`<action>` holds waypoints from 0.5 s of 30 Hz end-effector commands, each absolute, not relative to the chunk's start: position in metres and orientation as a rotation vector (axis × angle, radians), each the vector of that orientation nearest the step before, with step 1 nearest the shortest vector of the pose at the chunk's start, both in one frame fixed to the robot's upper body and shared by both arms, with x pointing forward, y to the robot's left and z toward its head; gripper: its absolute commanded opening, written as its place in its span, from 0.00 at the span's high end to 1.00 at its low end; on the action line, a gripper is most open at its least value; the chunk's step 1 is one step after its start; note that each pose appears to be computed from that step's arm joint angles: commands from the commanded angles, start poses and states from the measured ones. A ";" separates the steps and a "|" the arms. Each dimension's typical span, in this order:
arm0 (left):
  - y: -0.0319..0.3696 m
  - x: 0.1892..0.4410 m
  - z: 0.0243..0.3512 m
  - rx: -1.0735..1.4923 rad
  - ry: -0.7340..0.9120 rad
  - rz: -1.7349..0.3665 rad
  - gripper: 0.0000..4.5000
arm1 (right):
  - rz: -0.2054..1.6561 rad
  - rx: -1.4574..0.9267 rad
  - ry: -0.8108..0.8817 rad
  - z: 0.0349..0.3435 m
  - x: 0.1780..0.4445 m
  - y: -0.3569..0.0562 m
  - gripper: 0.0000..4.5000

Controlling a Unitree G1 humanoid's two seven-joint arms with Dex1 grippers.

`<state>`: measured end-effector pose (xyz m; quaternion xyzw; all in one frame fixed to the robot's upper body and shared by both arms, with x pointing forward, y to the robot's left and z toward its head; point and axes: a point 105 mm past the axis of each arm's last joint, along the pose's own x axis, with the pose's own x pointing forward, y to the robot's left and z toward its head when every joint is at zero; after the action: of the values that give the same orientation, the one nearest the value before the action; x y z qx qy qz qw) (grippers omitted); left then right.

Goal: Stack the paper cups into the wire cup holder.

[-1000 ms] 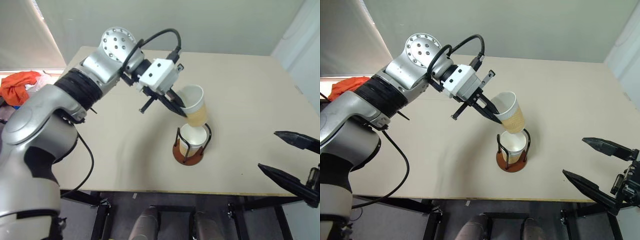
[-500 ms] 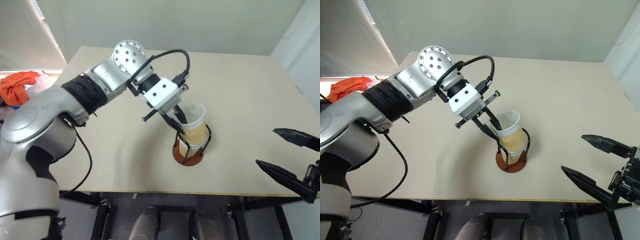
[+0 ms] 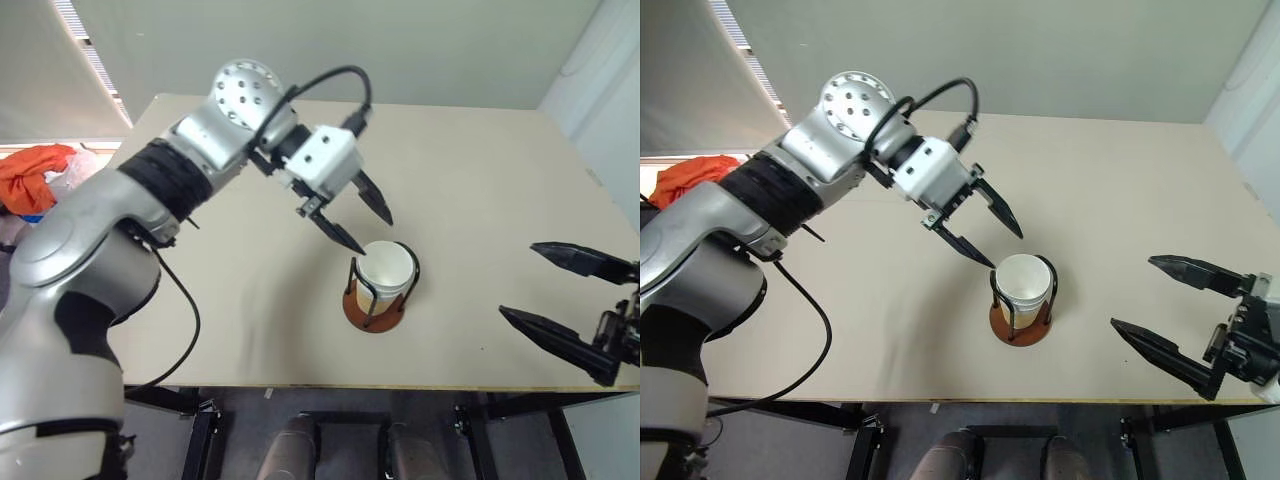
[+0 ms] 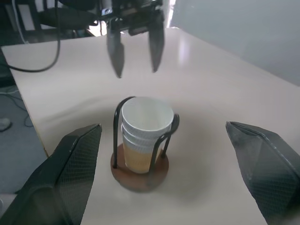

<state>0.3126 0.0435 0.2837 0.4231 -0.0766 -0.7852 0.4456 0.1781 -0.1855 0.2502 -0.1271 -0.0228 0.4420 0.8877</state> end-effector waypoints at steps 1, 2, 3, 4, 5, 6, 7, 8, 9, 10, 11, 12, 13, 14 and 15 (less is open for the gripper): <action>0.076 0.308 0.302 0.725 -0.178 -1.899 0.41 | 0.979 -0.283 -0.035 0.252 0.192 -0.190 0.00; 0.089 0.307 0.301 0.656 -0.157 -1.875 0.41 | 0.997 -0.293 -0.030 0.253 0.197 -0.192 0.00; 0.105 0.308 0.297 0.599 -0.125 -1.830 0.41 | 1.016 -0.304 -0.025 0.254 0.203 -0.194 0.00; 0.122 0.310 0.292 0.549 -0.090 -1.770 0.41 | 1.036 -0.313 -0.021 0.257 0.210 -0.196 0.00; 0.131 0.310 0.290 0.521 -0.069 -1.730 0.41 | 1.048 -0.319 -0.018 0.258 0.214 -0.198 0.00; 0.144 0.311 0.287 0.490 -0.045 -1.672 0.41 | 1.071 -0.323 -0.014 0.259 0.220 -0.199 0.00; 0.154 0.312 0.284 0.467 -0.026 -1.616 0.41 | 1.093 -0.325 -0.010 0.259 0.225 -0.201 0.00; 0.163 0.311 0.282 0.449 -0.010 -1.568 0.41 | 1.111 -0.327 -0.007 0.259 0.230 -0.202 0.00; 0.174 0.311 0.280 0.430 0.006 -1.516 0.41 | 1.131 -0.327 -0.005 0.259 0.234 -0.202 0.00; 0.183 0.309 0.278 0.415 0.018 -1.469 0.41 | 1.149 -0.327 -0.008 0.260 0.239 -0.202 0.00; 0.192 0.307 0.277 0.402 0.030 -1.428 0.41 | 1.162 -0.324 -0.013 0.261 0.244 -0.203 0.00; 0.199 0.305 0.277 0.390 0.038 -1.392 0.41 | 1.173 -0.320 -0.014 0.261 0.248 -0.203 0.00; 0.205 0.303 0.277 0.377 0.043 -1.361 0.41 | 1.186 -0.316 -0.011 0.261 0.251 -0.203 0.00; 0.213 0.301 0.276 0.367 0.052 -1.323 0.41 | 1.207 -0.302 -0.003 0.261 0.255 -0.201 0.00; 0.219 0.297 0.276 0.363 0.062 -1.296 0.41 | 1.223 -0.293 0.002 0.261 0.259 -0.200 0.00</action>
<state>0.3029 0.2145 0.2578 0.1494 0.0492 -0.6164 0.7716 0.2571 -0.2004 0.2593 -0.1351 0.0000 0.5620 0.8160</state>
